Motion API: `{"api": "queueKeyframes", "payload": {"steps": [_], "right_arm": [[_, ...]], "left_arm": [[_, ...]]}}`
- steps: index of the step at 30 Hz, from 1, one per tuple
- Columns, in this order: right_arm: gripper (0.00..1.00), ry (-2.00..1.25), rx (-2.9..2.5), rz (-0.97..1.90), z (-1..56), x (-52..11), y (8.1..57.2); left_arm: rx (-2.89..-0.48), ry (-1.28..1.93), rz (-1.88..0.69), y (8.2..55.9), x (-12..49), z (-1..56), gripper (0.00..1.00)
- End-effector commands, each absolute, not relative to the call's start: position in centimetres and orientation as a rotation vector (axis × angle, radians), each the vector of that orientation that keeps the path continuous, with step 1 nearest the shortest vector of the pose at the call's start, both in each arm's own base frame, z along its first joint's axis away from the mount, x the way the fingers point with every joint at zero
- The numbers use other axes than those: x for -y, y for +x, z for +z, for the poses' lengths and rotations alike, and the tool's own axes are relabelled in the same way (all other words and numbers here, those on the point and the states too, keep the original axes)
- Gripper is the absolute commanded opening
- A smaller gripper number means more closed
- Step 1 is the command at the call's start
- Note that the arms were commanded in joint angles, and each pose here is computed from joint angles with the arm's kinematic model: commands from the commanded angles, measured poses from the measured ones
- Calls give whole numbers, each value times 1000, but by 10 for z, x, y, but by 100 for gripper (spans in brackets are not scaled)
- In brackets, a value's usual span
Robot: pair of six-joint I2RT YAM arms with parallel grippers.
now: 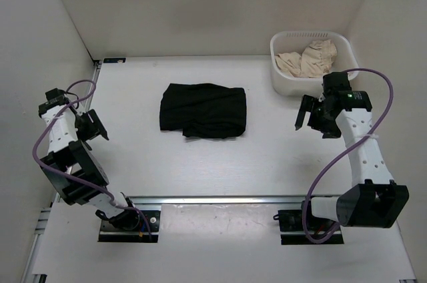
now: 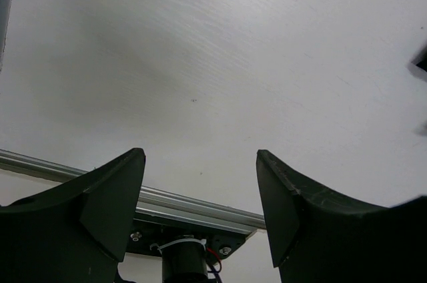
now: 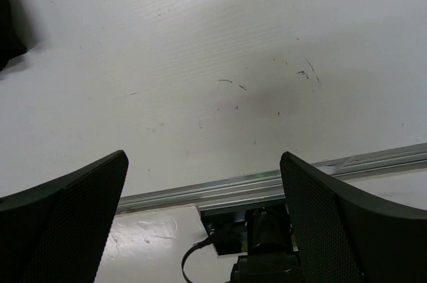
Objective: Fold and stack the trousers
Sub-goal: Fold the trousers
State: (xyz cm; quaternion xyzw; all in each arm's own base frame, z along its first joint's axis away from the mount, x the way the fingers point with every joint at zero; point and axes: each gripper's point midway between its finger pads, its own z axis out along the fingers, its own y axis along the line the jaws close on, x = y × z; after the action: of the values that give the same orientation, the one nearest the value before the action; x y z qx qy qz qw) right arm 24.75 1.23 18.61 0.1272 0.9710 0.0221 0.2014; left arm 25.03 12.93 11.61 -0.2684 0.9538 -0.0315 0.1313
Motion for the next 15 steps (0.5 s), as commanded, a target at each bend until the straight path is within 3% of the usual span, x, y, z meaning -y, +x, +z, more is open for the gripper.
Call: {"api": "queueKeyframes", "payload": {"steps": [1, 15], "right_arm": [[99, 318, -2704, 49, 191, -11, 255], [99, 311, -2695, 17, 192, -6, 252]], "left_arm": [[-2694, -744, -34, 252, -133, 134, 79], [-2684, -740, -29, 256, -135, 137, 79]]}}
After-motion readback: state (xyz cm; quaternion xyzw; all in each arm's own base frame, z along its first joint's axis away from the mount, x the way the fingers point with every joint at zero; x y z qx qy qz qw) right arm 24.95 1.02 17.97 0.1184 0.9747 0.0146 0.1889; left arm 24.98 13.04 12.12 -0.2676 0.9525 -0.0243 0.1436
